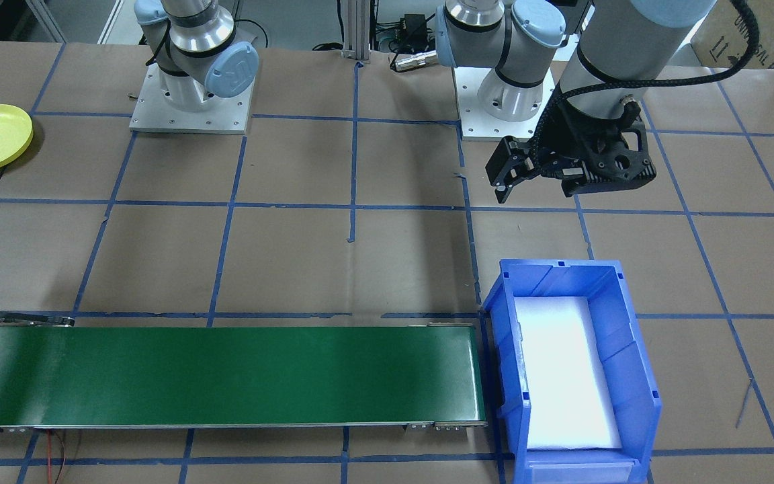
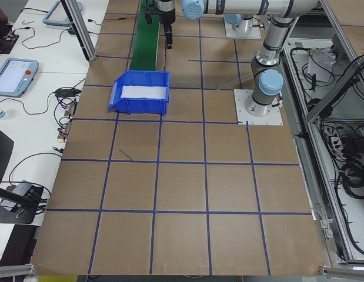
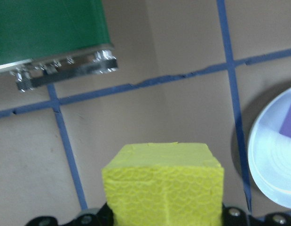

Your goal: Move block left to right into plate

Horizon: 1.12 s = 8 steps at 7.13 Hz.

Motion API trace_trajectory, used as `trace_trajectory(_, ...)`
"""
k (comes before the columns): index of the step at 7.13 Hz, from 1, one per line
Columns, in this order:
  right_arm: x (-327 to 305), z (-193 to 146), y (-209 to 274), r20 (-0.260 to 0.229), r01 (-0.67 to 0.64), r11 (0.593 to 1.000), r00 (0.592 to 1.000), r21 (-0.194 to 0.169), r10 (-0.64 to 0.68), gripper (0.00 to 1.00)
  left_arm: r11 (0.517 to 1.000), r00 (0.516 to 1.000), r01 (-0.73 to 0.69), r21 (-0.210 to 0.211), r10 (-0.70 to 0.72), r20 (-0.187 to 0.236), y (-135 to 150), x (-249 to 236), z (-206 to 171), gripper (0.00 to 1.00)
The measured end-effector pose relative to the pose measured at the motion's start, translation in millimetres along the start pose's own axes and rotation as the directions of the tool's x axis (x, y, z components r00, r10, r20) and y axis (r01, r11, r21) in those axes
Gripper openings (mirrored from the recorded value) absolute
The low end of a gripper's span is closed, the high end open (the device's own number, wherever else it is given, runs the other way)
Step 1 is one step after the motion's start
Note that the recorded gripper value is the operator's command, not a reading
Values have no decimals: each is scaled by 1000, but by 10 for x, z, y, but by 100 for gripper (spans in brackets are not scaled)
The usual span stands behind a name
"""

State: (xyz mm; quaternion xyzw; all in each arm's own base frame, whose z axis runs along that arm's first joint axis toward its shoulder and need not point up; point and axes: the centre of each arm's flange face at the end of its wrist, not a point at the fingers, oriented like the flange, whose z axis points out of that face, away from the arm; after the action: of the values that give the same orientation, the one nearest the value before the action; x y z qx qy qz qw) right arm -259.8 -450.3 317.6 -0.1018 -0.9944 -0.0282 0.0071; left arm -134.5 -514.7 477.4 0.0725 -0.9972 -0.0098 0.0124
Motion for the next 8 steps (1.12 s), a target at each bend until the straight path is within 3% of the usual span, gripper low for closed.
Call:
trace_trajectory(2, 695, 203, 531, 10, -29, 998, 1000, -54, 29, 44, 1000, 1000, 0, 0, 0, 0, 0, -1, 0, 100)
trace_trajectory(5, 1528, 465, 1208, 59, -110, 990, 992, -86, 115, 47, 1000, 1000, 0, 1, 0, 0, 0, 1, -4, 100)
trace_trajectory(6, 1658, 589, 1320, 73, -129, 987, 988, -100, 137, 77, 1000, 1000, -1, 1, 1, 0, 3, 4, -4, 100)
trace_trajectory(7, 1731, 709, 1371, 86, -135, 984, 986, -117, 146, 100, 1000, 1000, -1, 1, 1, 0, 5, 6, -4, 100)
trace_trajectory(8, 1773, 770, 1401, 86, -139, 981, 985, -132, 151, 100, 1000, 1000, -1, 0, 1, 0, 4, 7, -2, 100)
